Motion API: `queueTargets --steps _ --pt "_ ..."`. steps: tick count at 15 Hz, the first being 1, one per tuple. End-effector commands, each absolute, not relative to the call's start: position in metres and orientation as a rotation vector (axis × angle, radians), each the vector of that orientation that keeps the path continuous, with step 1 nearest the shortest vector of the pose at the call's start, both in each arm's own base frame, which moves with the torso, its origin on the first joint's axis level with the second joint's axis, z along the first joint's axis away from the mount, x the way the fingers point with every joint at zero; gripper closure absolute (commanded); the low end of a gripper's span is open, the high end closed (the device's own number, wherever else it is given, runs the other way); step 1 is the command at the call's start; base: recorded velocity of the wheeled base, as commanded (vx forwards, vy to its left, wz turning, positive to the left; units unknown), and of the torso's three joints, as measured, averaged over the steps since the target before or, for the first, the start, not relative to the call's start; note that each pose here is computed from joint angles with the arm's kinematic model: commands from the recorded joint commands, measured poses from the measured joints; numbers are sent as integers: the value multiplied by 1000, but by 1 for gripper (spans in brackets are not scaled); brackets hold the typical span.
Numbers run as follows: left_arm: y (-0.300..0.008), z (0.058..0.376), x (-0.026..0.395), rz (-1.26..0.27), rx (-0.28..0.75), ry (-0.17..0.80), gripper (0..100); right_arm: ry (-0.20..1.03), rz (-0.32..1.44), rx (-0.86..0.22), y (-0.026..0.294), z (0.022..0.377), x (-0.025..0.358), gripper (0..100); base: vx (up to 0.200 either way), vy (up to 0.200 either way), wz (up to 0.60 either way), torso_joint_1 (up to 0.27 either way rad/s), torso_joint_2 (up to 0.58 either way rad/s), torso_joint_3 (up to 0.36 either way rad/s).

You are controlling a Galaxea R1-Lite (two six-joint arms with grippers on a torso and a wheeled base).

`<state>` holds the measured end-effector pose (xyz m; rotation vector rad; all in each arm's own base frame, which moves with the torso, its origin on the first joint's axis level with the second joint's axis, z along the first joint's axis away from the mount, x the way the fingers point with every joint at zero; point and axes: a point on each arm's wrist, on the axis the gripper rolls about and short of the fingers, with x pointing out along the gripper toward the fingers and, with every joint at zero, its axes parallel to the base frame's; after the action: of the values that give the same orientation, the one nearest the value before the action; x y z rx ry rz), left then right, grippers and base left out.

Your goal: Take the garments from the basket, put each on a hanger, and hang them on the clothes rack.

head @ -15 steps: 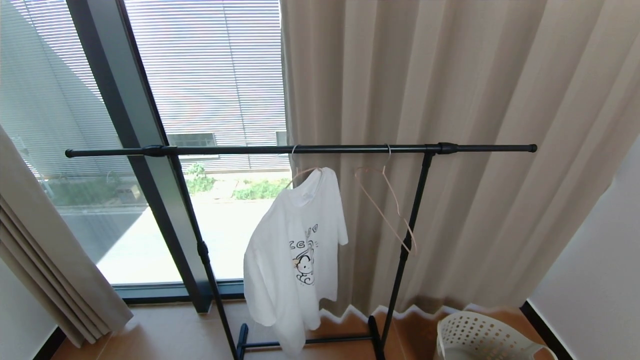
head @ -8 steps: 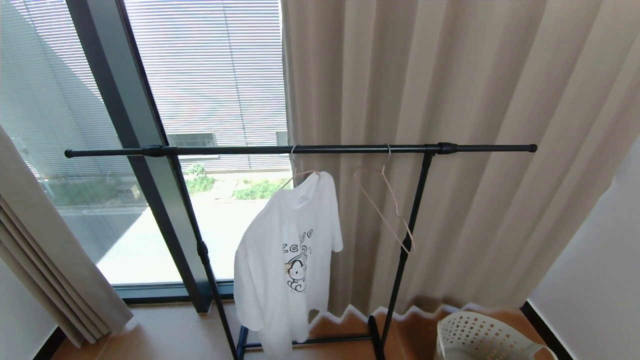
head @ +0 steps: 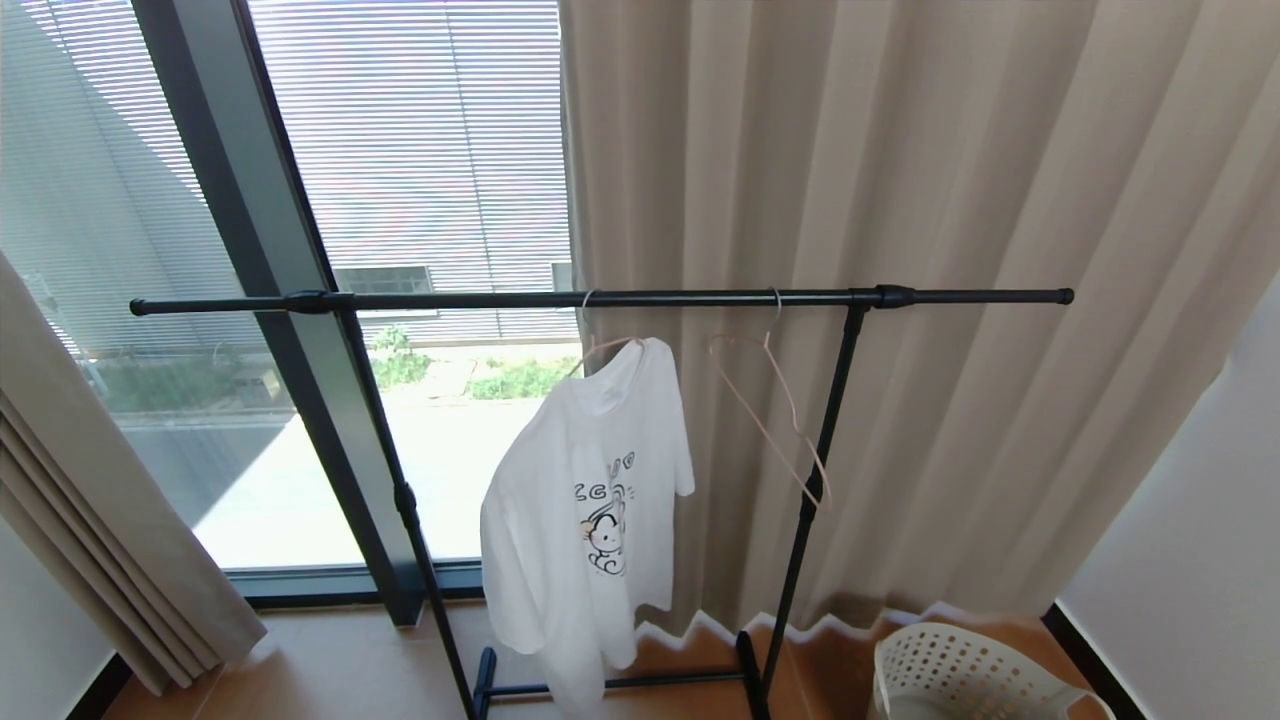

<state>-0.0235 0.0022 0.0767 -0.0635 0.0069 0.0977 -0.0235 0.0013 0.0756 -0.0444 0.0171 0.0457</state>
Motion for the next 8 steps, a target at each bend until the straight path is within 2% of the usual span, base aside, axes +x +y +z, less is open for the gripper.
queueTargets --steps 1,8 --pt "2 77 -23 97 -62 9 0 19 46 -45 1 76 -23 0 0 0 0 0 0 0" --pt "2 77 -23 95 -62 8 0 17 46 -44 1 76 -23 0 0 0 0 -109 257 137"
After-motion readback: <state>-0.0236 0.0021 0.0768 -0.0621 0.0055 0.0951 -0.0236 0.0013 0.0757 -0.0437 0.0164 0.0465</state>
